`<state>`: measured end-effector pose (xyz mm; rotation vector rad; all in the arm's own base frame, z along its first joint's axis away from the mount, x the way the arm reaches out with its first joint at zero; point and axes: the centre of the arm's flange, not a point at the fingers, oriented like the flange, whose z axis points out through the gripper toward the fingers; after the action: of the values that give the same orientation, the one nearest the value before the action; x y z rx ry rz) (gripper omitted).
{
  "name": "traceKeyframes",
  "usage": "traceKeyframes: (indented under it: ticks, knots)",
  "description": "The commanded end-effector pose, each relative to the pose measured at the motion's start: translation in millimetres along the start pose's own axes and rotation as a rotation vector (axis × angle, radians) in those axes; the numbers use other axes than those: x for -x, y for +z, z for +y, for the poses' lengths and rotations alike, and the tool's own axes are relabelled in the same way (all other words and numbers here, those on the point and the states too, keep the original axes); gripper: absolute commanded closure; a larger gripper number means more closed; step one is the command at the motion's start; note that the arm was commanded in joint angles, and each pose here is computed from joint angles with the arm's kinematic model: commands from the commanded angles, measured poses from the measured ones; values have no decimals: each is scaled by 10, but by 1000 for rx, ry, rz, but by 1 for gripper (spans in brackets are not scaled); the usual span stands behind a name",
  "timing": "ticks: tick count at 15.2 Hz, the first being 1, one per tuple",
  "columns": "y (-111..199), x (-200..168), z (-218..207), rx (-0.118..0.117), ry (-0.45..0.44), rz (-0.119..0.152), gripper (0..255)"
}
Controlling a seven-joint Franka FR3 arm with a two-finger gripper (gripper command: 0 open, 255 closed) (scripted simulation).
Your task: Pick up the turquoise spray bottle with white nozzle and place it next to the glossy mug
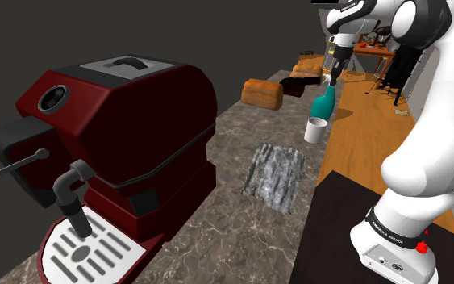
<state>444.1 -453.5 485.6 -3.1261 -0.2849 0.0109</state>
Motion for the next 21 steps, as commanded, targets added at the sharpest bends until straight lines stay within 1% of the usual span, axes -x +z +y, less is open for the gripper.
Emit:
traceKeyframes:
  ticks: [1,2,10,11,16,20,21]
  knots:
    - [113,7,13,1,0,0,255]
    - [198,7,13,1,0,0,255]
    - [198,7,13,1,0,0,255]
    - [198,7,13,1,0,0,0]
    - [198,7,13,1,0,0,0]
    - [-302,7,13,1,0,0,0]
    - [-302,7,13,1,0,0,0]
